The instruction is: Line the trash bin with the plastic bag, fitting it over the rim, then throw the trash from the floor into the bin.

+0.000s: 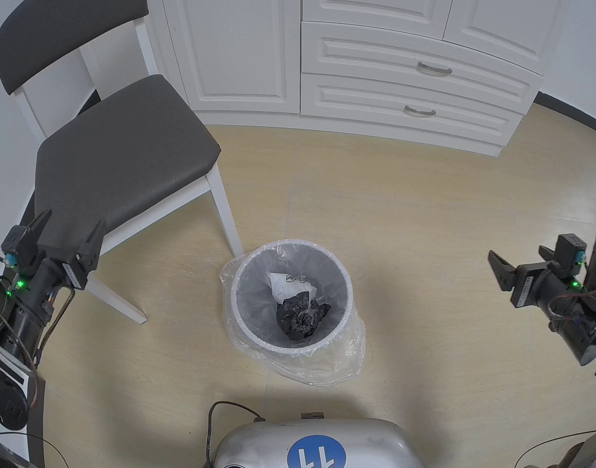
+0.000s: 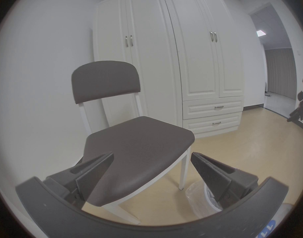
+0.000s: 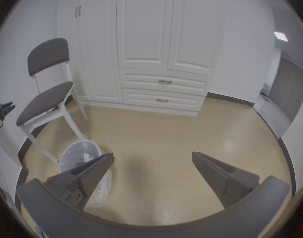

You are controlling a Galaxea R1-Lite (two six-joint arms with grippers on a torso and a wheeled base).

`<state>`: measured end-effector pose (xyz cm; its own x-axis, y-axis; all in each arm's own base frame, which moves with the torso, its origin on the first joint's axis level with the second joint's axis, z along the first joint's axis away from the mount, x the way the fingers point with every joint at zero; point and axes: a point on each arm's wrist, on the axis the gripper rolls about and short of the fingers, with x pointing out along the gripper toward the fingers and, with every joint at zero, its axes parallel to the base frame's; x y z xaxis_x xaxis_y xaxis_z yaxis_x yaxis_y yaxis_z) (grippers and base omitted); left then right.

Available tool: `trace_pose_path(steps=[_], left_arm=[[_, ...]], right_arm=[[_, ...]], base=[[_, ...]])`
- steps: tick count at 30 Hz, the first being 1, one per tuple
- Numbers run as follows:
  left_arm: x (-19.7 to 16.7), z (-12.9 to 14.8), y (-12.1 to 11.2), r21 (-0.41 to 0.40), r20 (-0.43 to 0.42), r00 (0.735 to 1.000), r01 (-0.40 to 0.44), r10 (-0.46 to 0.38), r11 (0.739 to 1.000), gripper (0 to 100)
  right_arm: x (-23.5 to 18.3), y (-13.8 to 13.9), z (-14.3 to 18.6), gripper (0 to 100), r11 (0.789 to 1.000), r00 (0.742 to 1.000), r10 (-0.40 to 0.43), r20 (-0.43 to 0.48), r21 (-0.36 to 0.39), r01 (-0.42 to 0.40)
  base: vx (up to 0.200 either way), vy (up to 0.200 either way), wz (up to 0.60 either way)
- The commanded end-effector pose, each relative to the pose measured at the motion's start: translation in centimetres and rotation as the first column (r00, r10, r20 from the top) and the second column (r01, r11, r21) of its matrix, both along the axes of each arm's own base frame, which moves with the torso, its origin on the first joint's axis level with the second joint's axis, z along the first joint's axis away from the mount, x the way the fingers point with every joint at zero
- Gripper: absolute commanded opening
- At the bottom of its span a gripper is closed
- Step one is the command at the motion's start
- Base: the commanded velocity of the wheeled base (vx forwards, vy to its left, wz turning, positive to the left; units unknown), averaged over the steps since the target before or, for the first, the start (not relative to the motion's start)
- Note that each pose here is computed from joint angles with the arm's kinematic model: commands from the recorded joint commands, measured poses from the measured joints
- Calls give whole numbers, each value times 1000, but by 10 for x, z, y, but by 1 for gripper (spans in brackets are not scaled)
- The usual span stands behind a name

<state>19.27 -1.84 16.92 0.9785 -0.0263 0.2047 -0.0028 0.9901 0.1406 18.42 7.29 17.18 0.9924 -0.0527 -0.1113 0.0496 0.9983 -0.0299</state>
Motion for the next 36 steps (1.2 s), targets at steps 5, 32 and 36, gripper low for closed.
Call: trace_pose_path(steps=[5, 32, 36], left_arm=[[-67, 5, 11, -51, 91, 995, -25, 29, 998, 100], [-229, 26, 23, -57, 112, 993, -23, 29, 998, 100], [-232, 29, 23, -62, 136, 990, -29, 37, 998, 100]], right_arm=[[-77, -39, 13, 100, 986, 970, -155, 185, 98, 139], [-203, -88, -12, 100, 946, 748, -319, 581, 241, 216], [-215, -89, -19, 100, 948, 747, -314, 586, 231, 218]], base=[[0, 0, 0], [0, 0, 0], [0, 0, 0]])
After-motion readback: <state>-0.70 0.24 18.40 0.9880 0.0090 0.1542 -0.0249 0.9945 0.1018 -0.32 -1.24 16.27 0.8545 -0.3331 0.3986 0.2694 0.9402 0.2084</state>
